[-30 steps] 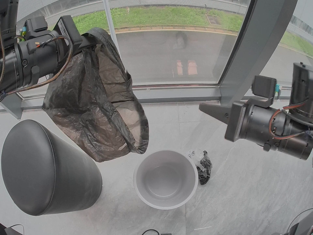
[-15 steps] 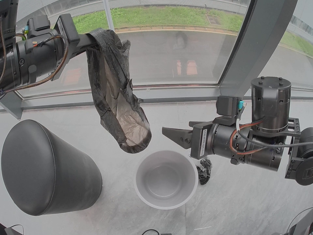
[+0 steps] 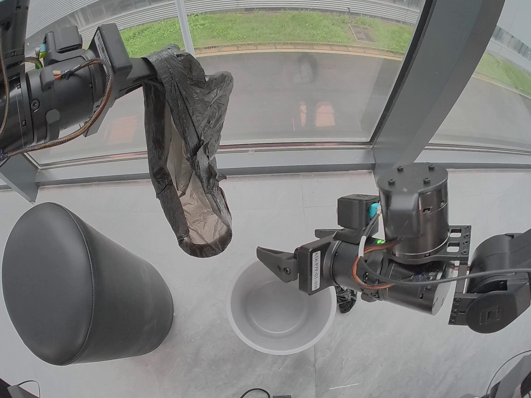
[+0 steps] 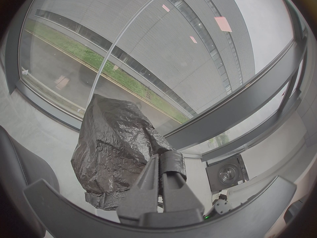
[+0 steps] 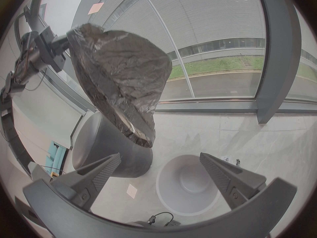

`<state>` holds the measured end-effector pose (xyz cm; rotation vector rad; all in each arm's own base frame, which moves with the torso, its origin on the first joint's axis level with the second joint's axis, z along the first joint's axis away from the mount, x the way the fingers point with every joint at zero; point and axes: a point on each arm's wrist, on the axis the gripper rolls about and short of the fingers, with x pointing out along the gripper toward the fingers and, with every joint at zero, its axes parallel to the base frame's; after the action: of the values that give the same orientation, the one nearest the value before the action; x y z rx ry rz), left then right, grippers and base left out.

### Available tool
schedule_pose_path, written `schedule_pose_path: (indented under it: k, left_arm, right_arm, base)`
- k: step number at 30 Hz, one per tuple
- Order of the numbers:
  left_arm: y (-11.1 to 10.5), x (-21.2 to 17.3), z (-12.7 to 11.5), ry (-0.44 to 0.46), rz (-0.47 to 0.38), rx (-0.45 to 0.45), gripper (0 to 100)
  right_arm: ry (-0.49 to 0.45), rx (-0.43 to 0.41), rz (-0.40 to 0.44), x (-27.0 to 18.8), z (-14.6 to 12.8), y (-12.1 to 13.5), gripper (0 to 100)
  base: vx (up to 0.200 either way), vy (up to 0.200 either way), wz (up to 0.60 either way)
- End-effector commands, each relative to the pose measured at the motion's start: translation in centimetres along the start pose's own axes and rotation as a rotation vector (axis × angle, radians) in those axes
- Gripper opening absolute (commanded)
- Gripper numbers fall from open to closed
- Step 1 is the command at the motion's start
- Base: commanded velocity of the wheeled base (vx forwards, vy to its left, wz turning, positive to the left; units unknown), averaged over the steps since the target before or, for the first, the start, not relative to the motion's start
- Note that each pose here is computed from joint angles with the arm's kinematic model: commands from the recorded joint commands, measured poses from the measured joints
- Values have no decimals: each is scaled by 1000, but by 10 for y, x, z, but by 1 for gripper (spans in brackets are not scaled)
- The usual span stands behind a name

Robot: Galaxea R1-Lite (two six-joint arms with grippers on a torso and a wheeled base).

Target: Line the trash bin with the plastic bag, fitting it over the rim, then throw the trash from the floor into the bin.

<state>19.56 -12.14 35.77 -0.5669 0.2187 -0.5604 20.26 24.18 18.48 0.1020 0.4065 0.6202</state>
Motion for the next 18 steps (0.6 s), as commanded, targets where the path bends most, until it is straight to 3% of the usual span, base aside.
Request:
schedule_pose_path:
  k: [1, 6, 18]
  left_arm:
    - [-1, -3, 2, -8, -2, 0, 0]
    - [3, -1, 2, -10, 9, -1, 0]
    - [0, -9, 3, -15, -3, 0, 0]
  right_arm:
    - [42, -15, -16, 19, -15, 0, 100]
    - [23, -19, -21, 44, -29, 5, 100]
    - [-20, -56, -61, 98, -29, 16, 100]
  base:
    - [0, 0, 0]
    - [0, 0, 0]
    - [0, 0, 0]
